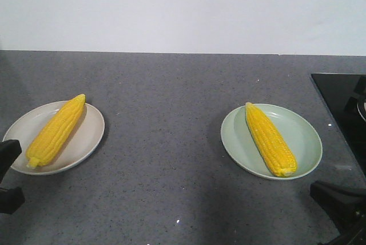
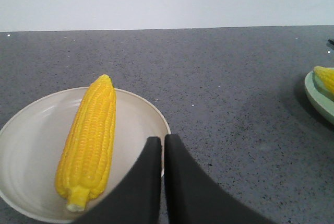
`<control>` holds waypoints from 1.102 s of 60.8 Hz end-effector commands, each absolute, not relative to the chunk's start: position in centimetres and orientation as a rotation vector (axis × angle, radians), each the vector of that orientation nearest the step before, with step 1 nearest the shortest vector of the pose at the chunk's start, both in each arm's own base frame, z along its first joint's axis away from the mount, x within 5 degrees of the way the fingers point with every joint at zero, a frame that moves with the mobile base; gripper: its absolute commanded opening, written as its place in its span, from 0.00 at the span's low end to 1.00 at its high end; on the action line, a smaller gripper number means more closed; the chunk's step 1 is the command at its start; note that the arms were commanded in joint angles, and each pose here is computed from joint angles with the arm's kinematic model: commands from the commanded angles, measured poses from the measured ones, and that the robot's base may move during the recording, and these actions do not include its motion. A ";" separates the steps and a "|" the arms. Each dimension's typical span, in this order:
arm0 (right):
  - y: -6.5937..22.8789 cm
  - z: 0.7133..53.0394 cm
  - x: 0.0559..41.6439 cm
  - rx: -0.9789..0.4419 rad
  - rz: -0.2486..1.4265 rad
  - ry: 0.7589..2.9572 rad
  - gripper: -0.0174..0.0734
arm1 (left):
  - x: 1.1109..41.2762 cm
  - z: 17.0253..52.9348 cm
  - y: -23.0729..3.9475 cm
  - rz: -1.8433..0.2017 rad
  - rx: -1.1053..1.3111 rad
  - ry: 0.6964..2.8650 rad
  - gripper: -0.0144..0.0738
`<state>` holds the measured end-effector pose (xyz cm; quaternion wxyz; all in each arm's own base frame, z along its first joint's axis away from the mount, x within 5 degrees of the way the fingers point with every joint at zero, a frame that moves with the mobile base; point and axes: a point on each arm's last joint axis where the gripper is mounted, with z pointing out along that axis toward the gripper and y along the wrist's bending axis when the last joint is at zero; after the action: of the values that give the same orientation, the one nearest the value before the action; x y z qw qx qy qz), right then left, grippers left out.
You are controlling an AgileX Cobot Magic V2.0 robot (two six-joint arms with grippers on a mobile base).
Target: Distribute corn equally
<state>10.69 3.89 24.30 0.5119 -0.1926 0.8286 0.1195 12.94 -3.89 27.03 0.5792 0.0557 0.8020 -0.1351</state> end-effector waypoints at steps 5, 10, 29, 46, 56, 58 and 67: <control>3.8 25.3 11.0 -0.424 0.278 1.950 0.19 | 13.2 28.6 -3.9 -0.331 0.104 1.773 0.16; 3.8 25.3 11.0 -0.424 0.278 1.950 0.19 | 13.2 28.6 -3.9 -0.331 0.104 1.773 0.16; 3.8 25.3 11.0 -0.424 0.278 1.950 0.19 | 11.5 27.8 -2.8 -0.250 0.116 1.681 0.16; 3.8 25.3 11.0 -0.424 0.278 1.950 0.19 | 7.8 22.0 -0.3 -0.177 -0.095 1.508 0.16; 3.8 25.3 11.0 -0.424 0.278 1.950 0.19 | 6.3 21.4 0.2 -0.090 -0.114 1.503 0.16; 3.8 25.3 11.0 -0.424 0.278 1.950 0.19 | 6.1 21.4 0.2 -0.074 -0.111 1.497 0.16; 3.8 25.3 11.0 -0.424 0.279 1.951 0.19 | 5.3 21.1 0.4 -0.026 -0.135 1.495 0.16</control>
<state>10.68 3.90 24.29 0.5113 -0.1929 0.8288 0.1202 5.78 0.24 19.94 0.7066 -0.0546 0.7052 -0.0206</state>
